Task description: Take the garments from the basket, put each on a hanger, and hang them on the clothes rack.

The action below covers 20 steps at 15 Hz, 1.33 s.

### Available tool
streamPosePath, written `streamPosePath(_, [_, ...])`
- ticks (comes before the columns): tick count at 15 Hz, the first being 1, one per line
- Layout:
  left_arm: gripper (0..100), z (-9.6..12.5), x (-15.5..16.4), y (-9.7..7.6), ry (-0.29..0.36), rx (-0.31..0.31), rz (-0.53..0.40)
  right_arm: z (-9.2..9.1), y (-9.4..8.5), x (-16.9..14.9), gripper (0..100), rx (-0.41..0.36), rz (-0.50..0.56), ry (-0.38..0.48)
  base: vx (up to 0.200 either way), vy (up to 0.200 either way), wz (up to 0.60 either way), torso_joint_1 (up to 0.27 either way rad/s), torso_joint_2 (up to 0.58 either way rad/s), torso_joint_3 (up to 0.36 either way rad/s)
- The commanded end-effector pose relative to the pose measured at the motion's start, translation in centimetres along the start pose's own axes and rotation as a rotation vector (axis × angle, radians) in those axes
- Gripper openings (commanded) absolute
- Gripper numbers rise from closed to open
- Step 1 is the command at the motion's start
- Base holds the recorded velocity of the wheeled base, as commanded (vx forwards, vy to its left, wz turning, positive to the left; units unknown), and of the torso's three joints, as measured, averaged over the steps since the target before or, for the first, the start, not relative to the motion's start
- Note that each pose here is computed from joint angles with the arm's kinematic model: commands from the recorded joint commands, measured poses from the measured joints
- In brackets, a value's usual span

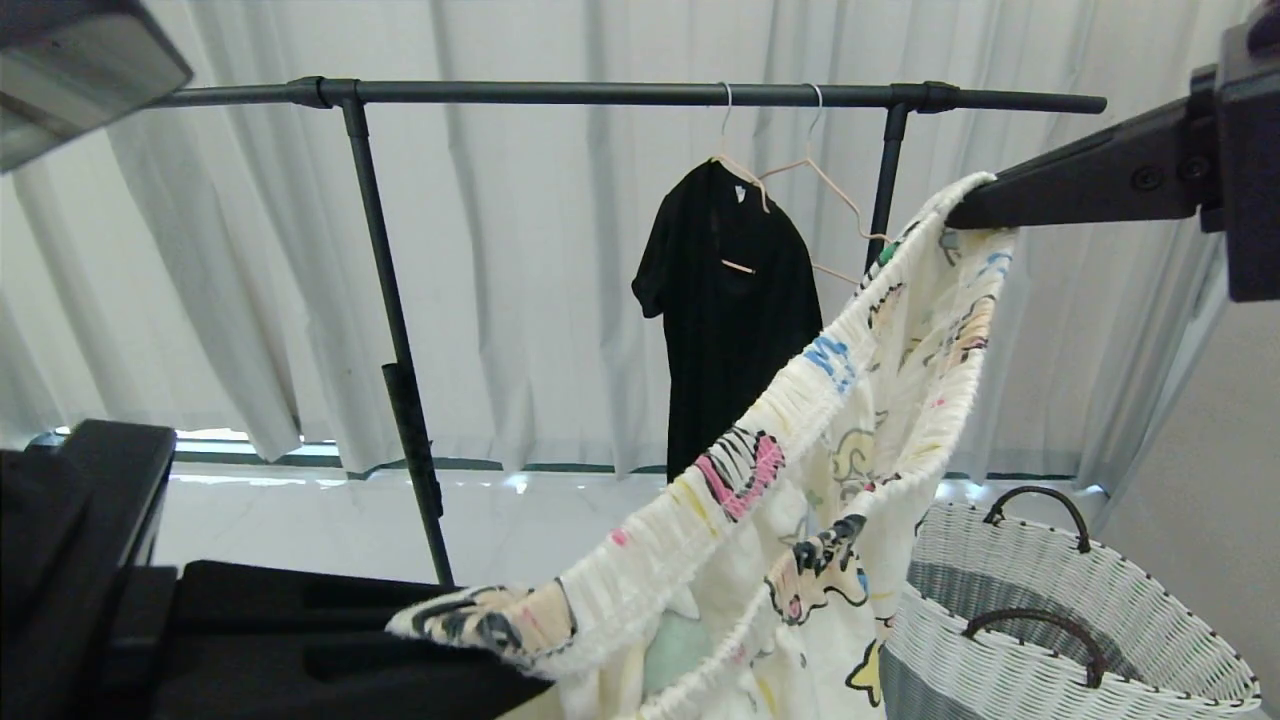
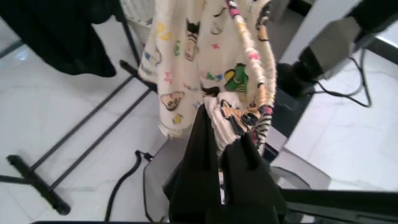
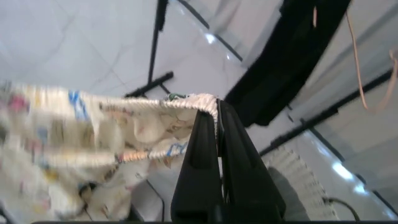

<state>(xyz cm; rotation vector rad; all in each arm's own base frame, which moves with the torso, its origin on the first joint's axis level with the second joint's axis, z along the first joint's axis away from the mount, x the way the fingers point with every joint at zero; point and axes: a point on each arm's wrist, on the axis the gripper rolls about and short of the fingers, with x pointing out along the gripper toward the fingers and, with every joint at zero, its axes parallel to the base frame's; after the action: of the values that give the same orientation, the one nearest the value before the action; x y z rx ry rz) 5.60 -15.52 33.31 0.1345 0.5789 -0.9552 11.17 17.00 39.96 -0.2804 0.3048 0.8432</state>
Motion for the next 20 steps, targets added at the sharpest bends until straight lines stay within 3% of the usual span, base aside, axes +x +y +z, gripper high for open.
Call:
streamPosePath(1, [0,0.8,1.4,2.3,-0.010,-0.013,0.210,-1.0,-1.0,-2.5,0,0.011,-0.035,0.019,0.000,0.000,0.00,0.000,0.00,0.000])
streamPosePath(2, [0,1.3,1.9,3.6,-0.011,0.013,0.314,-1.6,-1.2,-3.6,0,0.009,-0.037,0.043,0.000,0.000,0.00,0.000,0.00,0.000])
streamPosePath(3, [0,1.9,2.3,4.5,-0.007,0.035,0.361,-2.2,-1.3,-4.4,0,0.002,-0.036,0.060,0.000,0.000,0.00,0.000,0.00,0.000])
streamPosePath(6, [0,3.0,3.3,5.0,-0.015,0.038,0.399,-3.4,-1.2,-4.9,0,-0.090,-0.027,0.105,0.000,0.000,0.00,0.000,0.00,0.000])
streamPosePath(7, [0,3.0,3.3,5.0,-0.015,0.038,0.400,-3.5,-1.2,-4.7,100,-0.093,-0.027,0.114,0.000,0.000,0.00,0.000,0.00,0.000])
streamPosePath(12, [0,2.5,3.6,5.3,0.005,0.034,0.453,-5.0,-1.2,-5.8,100,-0.096,-0.028,0.134,0.000,0.000,0.00,0.000,0.00,0.000])
streamPosePath(14, [0,2.1,3.7,5.4,0.018,0.036,0.462,-6.1,-1.8,-6.7,100,-0.074,-0.075,0.150,0.000,0.000,0.00,0.000,0.00,0.000])
streamPosePath(15, [0,1.9,3.6,5.5,0.023,0.037,0.463,-6.6,-2.2,-6.9,100,-0.062,-0.117,0.169,0.000,0.000,0.00,0.000,0.00,0.000])
streamPosePath(17, [0,-0.1,3.1,6.1,0.066,0.033,0.500,-9.0,-4.4,-7.5,100,0.009,-0.424,0.332,0.000,0.000,0.00,0.000,0.00,0.000])
streamPosePath(18, [0,-1.6,2.6,6.6,0.097,0.024,0.523,-9.6,-5.0,-7.7,100,0.054,-0.501,0.382,0.000,0.000,0.00,0.000,0.00,0.000])
streamPosePath(20, [0,-4.1,1.8,7.5,0.143,0.005,0.561,-10.7,-5.3,-7.8,100,0.113,-0.546,0.406,0.000,0.000,0.00,0.000,0.00,0.000])
